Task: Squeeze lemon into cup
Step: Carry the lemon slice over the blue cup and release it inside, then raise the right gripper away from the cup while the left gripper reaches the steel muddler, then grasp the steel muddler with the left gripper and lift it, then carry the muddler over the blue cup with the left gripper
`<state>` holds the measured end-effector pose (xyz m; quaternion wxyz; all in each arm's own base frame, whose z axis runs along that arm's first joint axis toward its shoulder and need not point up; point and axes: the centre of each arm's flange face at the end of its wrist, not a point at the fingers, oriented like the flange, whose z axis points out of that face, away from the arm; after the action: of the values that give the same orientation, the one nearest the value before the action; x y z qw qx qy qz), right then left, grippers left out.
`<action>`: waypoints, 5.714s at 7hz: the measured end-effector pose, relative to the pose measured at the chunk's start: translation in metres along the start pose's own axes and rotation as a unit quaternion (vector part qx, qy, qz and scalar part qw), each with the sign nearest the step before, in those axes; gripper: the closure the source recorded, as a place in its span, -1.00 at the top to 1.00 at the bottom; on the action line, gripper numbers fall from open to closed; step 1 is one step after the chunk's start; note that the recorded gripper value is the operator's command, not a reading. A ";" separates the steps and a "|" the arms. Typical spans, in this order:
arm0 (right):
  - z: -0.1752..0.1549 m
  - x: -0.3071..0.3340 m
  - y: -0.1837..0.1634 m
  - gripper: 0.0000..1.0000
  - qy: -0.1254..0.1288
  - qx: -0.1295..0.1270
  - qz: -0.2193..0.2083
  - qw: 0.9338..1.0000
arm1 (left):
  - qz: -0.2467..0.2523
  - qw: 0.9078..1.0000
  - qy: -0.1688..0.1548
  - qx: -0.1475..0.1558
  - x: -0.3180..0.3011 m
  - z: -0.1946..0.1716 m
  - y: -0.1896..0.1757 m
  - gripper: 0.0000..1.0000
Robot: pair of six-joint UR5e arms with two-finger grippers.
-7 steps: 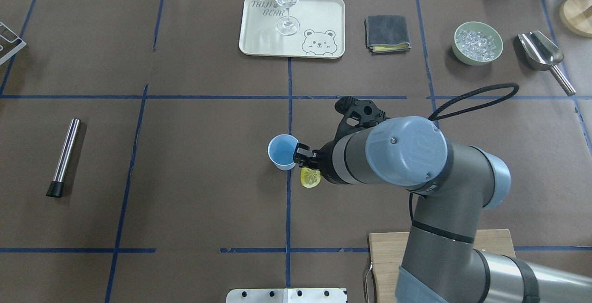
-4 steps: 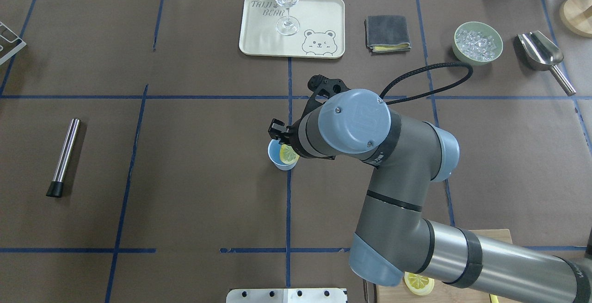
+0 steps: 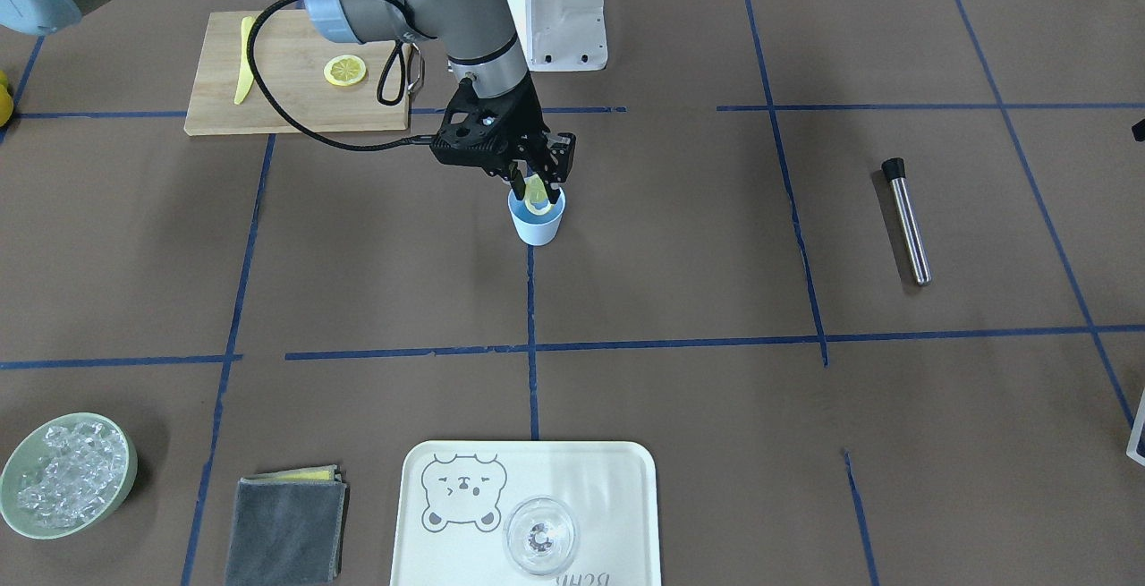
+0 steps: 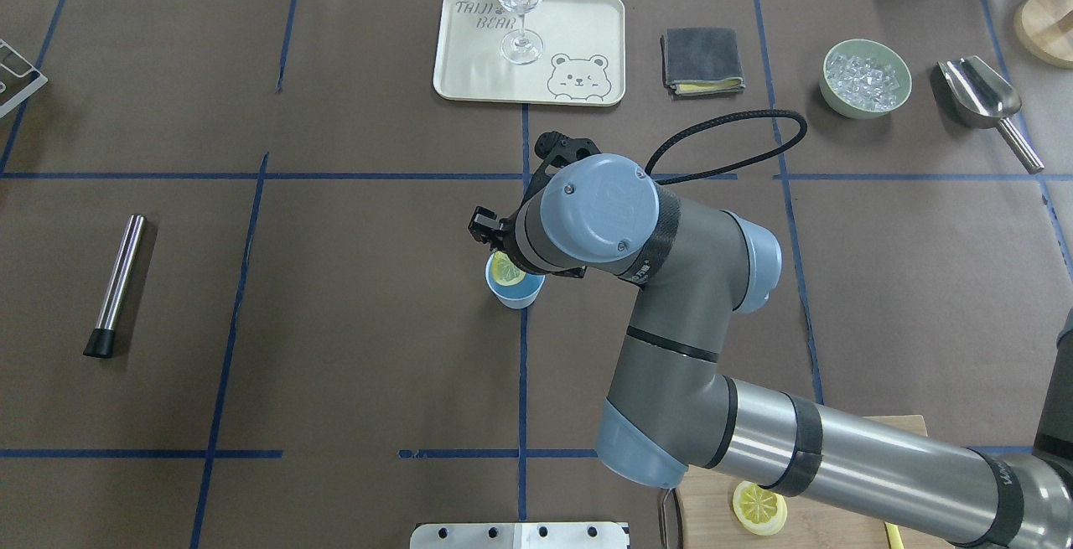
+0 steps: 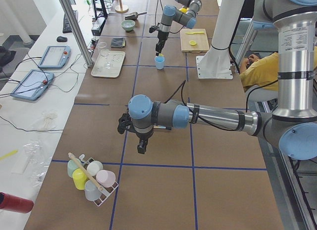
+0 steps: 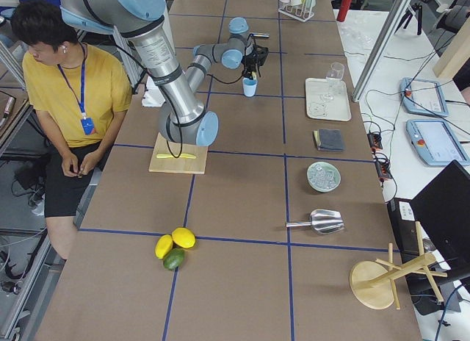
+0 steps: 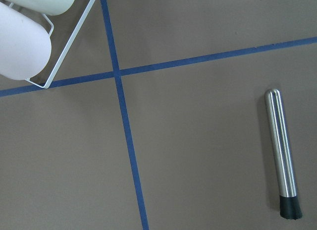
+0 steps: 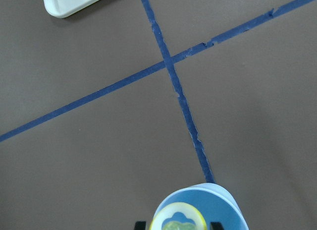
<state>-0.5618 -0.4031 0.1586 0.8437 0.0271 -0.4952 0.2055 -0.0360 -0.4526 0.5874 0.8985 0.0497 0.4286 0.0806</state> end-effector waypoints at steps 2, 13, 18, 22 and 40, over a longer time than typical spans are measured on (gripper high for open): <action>0.006 0.005 -0.001 0.70 0.003 -0.001 0.000 1.000 | 0.000 1.000 0.004 0.000 0.001 0.000 0.000 1.00; -0.077 0.188 -0.126 1.00 0.040 -0.045 -0.077 0.995 | -0.056 0.998 -0.015 0.034 0.122 0.142 -0.074 0.94; -0.076 0.229 -0.147 1.00 0.065 -0.051 -0.091 0.992 | -0.042 0.999 -0.018 -0.016 0.167 0.214 -0.086 0.85; -0.076 0.228 -0.146 1.00 0.063 -0.059 -0.090 0.992 | -0.031 0.999 -0.019 -0.030 0.180 0.231 -0.082 0.67; -0.077 0.230 -0.144 1.00 0.050 -0.058 -0.094 0.993 | 0.112 0.963 0.163 0.185 0.506 0.022 -0.103 -1.00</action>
<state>-0.3465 -0.4421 0.3364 0.8832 0.0141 -0.4586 0.0975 0.3054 -0.4591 0.1991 0.7770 0.2492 0.5681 0.1069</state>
